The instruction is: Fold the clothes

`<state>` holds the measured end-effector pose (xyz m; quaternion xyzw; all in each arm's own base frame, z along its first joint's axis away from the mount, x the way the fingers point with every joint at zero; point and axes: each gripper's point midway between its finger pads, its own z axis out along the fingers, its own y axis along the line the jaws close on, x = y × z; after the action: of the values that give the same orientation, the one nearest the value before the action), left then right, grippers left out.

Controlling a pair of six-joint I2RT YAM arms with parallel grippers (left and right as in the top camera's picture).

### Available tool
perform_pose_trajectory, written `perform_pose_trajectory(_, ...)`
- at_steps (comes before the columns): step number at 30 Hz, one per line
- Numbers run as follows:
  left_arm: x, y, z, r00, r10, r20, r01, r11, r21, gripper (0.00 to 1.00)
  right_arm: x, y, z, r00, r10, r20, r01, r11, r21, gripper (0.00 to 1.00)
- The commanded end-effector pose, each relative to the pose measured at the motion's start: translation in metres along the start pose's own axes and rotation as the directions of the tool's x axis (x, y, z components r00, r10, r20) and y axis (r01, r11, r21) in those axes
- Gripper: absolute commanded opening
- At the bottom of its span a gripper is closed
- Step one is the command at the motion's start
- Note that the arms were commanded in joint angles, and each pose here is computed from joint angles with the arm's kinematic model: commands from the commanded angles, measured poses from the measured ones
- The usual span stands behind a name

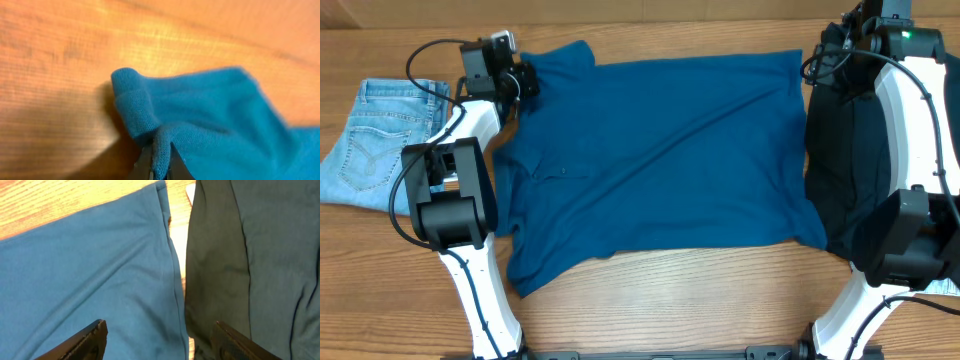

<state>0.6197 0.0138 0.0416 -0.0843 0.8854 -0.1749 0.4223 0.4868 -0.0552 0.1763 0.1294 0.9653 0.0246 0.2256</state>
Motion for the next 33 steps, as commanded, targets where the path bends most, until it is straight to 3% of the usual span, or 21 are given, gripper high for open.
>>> perform_pose_trajectory(1, -0.035, 0.004, -0.006, 0.989, -0.109, 0.101, 0.107, 0.994, 0.027, 0.04, -0.002, 0.003, -0.004, 1.000, -0.005, 0.010, 0.005, 1.000, -0.005, 0.70)
perform_pose_trajectory(4, -0.082, 0.023, -0.023, 0.969, -0.149, 0.197, 0.147, 0.989, 0.022, 0.04, -0.002, 0.003, -0.004, 1.000, -0.005, 0.010, 0.005, 1.000, -0.006, 0.70)
perform_pose_trajectory(10, -0.108, 0.038, -0.038, 0.955, -0.173, 0.239, 0.174, 0.985, 0.018, 0.04, -0.002, 0.017, -0.005, 1.000, -0.007, 0.008, 0.008, 0.996, -0.086, 0.70)
perform_pose_trajectory(14, -0.090, 0.032, -0.032, 0.969, -0.177, 0.170, 0.178, 0.984, 0.010, 0.04, -0.008, 0.019, -0.005, 0.999, -0.016, 0.032, 0.018, 0.996, -0.091, 0.72)
perform_pose_trajectory(20, -0.044, -0.005, -0.015, 0.994, -0.110, 0.001, 0.110, 0.994, 0.015, 0.04, -0.013, 0.044, 0.013, 0.981, -0.182, 0.070, 0.192, 0.964, -0.185, 0.75)
perform_pose_trajectory(27, 0.000, -0.027, -0.009, 0.982, -0.112, -0.155, 0.114, 0.993, 0.002, 0.04, -0.022, 0.072, 0.086, 0.949, -0.288, 0.126, 0.310, 0.923, -0.229, 0.81)
perform_pose_trajectory(33, 0.038, -0.021, -0.018, 0.945, -0.126, -0.302, 0.118, 0.992, -0.046, 0.04, -0.032, 0.097, 0.163, 0.916, -0.328, 0.229, 0.379, 0.895, -0.236, 0.86)
